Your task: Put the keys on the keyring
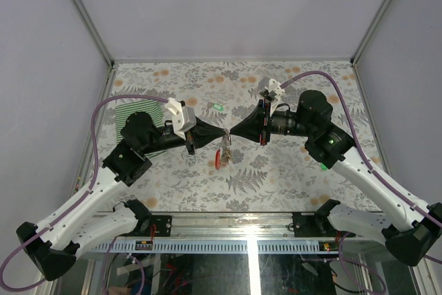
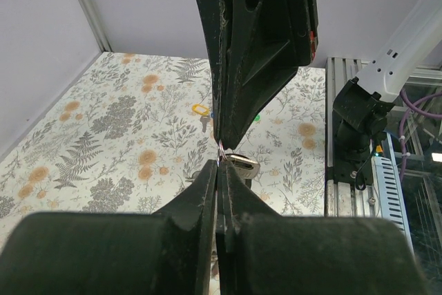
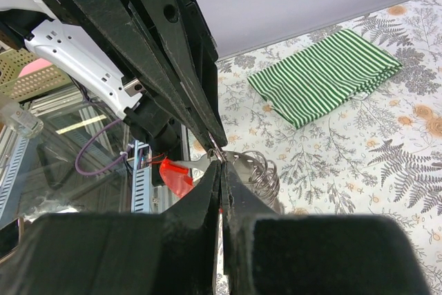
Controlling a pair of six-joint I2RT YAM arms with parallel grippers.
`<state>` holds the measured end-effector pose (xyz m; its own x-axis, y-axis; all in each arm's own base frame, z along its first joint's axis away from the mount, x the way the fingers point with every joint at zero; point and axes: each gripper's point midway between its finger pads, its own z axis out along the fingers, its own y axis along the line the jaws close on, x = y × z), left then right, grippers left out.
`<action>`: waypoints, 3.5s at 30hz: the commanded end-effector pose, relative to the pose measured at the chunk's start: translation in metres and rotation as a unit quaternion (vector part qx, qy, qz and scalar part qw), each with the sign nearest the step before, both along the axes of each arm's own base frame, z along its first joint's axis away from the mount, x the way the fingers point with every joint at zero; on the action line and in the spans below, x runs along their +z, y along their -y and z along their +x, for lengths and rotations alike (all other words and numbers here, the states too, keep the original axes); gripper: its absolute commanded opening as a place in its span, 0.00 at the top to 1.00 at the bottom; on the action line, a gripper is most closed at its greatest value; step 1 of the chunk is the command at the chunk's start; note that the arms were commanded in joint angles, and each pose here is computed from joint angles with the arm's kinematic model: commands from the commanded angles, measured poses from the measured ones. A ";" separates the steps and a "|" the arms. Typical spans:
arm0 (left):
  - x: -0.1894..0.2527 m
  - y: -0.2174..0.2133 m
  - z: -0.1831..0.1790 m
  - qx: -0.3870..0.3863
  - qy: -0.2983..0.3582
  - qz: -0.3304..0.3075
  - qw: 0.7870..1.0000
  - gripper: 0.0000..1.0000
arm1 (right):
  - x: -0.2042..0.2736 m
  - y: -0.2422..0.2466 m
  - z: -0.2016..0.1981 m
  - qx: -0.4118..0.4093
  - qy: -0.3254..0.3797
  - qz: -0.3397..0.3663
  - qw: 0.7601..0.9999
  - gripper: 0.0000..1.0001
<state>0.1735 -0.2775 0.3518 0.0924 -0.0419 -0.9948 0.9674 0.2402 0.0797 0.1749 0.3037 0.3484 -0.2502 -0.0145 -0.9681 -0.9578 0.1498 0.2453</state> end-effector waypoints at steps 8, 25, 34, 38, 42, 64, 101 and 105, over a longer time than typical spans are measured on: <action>0.028 0.000 -0.001 0.000 0.040 -0.022 0.999 1.00 | 0.006 -0.004 0.004 -0.005 -0.007 0.004 1.000 1.00; 0.028 -0.003 0.001 0.012 0.043 -0.024 0.999 1.00 | -0.010 0.001 0.010 -0.045 -0.063 -0.034 0.996 1.00; 0.027 -0.003 0.002 0.017 0.044 -0.021 0.999 1.00 | -0.017 0.003 0.018 -0.071 -0.082 -0.046 0.993 1.00; 0.026 -0.004 0.003 0.019 0.044 -0.019 0.999 1.00 | -0.017 0.005 0.019 -0.081 -0.081 -0.045 0.992 1.00; 0.026 -0.004 0.003 0.019 0.044 -0.017 0.999 1.00 | -0.013 0.007 0.021 -0.090 -0.077 -0.044 0.992 1.00; 0.032 -0.013 0.038 0.123 0.002 -0.057 0.991 1.00 | 0.036 0.017 0.037 -0.158 -0.017 0.042 0.986 1.00; 0.049 -0.029 0.039 0.160 -0.015 -0.128 0.979 1.00 | 0.054 -0.028 0.041 -0.226 0.028 0.144 0.963 1.00; 0.049 -0.029 0.038 0.158 -0.014 -0.128 0.979 1.00 | 0.055 -0.028 0.042 -0.230 0.026 0.146 0.962 1.00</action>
<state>0.2191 -0.2520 0.3673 0.0214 -0.1804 -0.9834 0.8307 0.5506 -0.0829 0.2209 0.3287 0.3646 -0.1638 0.2681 -0.9493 -0.7946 0.5345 0.2881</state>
